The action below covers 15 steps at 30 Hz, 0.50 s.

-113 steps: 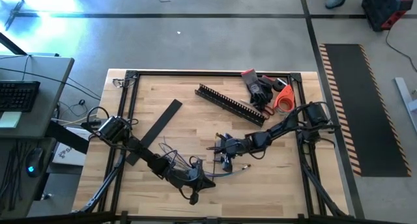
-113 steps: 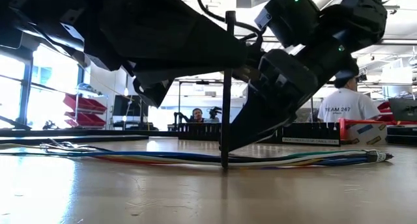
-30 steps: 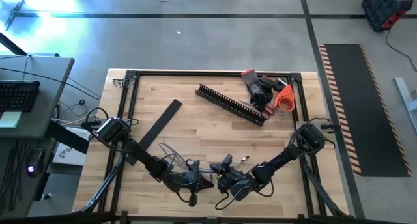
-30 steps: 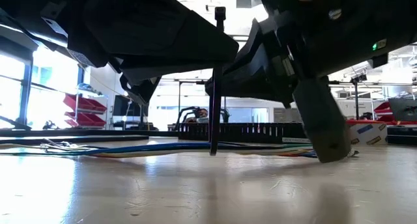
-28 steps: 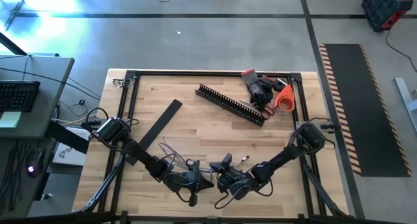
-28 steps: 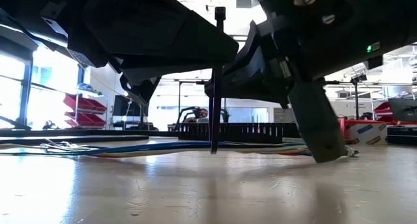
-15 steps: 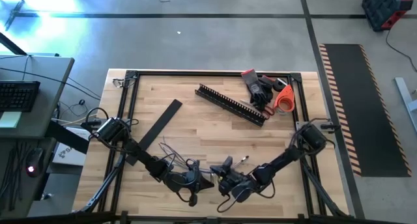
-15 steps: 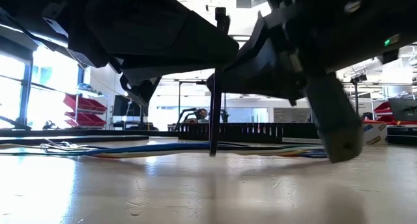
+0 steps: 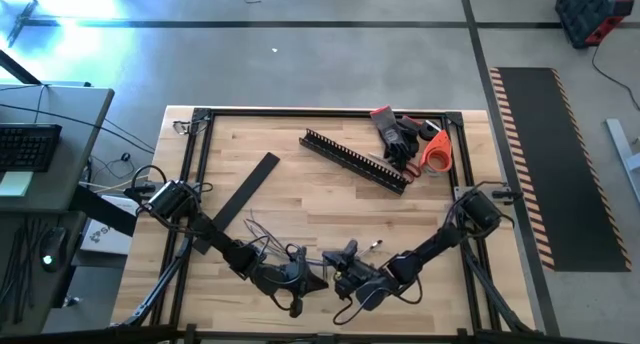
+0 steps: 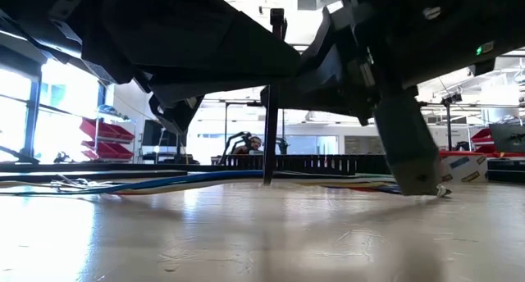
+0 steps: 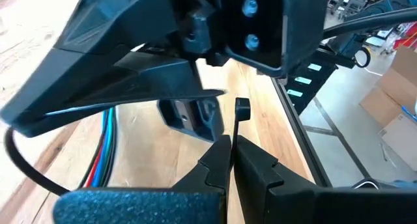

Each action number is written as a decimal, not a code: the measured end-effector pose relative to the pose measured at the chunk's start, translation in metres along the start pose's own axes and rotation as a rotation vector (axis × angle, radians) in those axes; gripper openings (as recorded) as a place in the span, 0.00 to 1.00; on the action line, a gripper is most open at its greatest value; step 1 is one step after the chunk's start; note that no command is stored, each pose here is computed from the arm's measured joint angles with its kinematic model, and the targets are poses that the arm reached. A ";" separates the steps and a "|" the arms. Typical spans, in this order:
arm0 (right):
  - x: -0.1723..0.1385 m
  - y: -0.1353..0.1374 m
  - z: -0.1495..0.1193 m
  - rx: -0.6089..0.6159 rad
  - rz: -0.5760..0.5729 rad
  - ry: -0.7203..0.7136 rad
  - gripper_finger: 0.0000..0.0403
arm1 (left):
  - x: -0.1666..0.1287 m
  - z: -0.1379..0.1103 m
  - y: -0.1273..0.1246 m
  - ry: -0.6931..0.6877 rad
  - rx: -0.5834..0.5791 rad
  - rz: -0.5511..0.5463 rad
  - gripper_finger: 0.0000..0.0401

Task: Ziptie cables
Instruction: Wrap the black zip tie on the cables

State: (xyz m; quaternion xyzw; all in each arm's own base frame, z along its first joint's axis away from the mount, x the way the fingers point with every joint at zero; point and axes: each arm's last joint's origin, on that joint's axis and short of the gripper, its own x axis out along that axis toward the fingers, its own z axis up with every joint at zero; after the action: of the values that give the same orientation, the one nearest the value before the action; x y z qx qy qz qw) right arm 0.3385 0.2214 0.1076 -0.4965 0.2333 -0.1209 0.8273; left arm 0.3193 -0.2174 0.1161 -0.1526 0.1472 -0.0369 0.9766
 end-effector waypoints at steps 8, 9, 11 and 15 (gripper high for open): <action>-0.001 -0.002 0.005 0.026 0.000 -0.005 0.00 | 0.000 0.001 0.001 -0.009 -0.005 0.017 0.00; -0.001 -0.002 0.007 0.025 0.000 -0.007 0.00 | 0.000 0.001 0.001 -0.010 -0.006 0.018 0.00; -0.002 -0.003 0.009 0.021 0.003 -0.008 0.00 | 0.001 0.001 0.002 -0.010 -0.007 0.019 0.00; -0.001 -0.002 0.007 0.007 0.012 0.007 0.00 | 0.001 0.001 0.002 -0.011 -0.006 0.020 0.00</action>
State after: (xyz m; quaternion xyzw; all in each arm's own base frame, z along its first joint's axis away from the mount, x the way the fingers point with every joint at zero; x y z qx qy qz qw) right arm 0.3412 0.2267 0.1122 -0.4916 0.2389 -0.1186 0.8290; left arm 0.3204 -0.2154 0.1163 -0.1542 0.1435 -0.0257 0.9772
